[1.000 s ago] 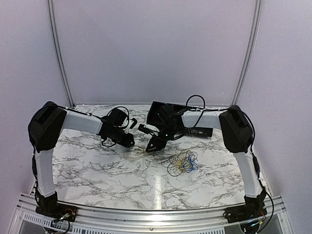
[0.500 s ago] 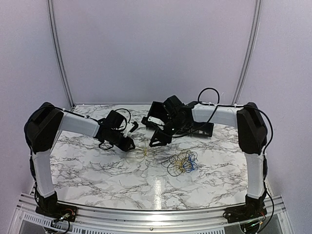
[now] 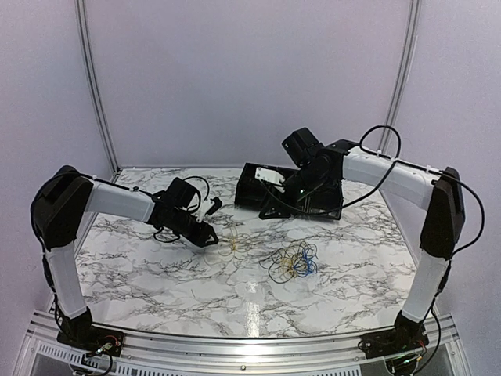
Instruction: Untangle the cables
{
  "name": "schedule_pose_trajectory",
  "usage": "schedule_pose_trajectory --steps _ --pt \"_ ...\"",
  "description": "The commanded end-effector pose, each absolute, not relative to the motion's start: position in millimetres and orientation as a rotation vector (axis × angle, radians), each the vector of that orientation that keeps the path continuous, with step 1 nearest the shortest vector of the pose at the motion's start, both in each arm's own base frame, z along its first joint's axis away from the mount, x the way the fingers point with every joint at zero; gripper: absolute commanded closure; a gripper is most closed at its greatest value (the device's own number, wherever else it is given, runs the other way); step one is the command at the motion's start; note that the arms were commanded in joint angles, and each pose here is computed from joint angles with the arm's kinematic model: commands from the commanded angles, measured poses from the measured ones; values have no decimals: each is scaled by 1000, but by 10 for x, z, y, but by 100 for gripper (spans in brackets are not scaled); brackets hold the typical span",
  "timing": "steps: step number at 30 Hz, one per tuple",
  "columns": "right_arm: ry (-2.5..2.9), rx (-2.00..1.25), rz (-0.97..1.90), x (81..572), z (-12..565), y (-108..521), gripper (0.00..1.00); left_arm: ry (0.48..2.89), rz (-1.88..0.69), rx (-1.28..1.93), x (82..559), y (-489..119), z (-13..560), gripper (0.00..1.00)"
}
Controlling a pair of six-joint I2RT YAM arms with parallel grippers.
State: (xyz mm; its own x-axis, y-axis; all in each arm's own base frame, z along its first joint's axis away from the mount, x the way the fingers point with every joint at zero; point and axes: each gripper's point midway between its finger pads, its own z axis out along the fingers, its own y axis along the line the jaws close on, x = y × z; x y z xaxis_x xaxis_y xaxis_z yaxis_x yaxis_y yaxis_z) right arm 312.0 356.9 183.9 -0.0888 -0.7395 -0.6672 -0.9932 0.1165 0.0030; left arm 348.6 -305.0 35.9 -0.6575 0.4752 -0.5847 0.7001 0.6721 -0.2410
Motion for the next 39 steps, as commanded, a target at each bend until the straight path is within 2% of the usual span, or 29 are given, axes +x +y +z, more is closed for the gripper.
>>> schedule_pose_trajectory --steps 1,5,8,13,17,22,26,31,39 --pt "1913 -1657 408 3310 1994 3313 62 2445 -657 1012 3256 -3125 120 62" --pt "1907 -1630 404 3300 2159 3261 62 2483 -439 1000 3345 -3005 -86 72" --pt "1876 -1615 402 3304 2220 3250 61 2479 -261 1046 3367 -2929 -192 76" --pt "1884 -1521 504 3376 2348 3162 61 2497 -150 1051 3227 -2995 -250 100" --pt "1821 -1524 561 3298 2387 3175 61 2417 -294 879 3225 -3219 300 100" --pt "1832 -1473 696 3327 2364 3365 61 2192 -464 710 3209 -3380 1503 100" --pt "1833 -1478 819 3281 2376 3628 56 2080 -530 587 3188 -3322 2108 100" --pt "1780 -1509 859 3193 2488 3894 45 2017 -559 528 3178 -3310 2426 100" --pt "1734 -1464 955 3119 2825 3938 44 1999 -558 563 3158 -3417 2452 100"
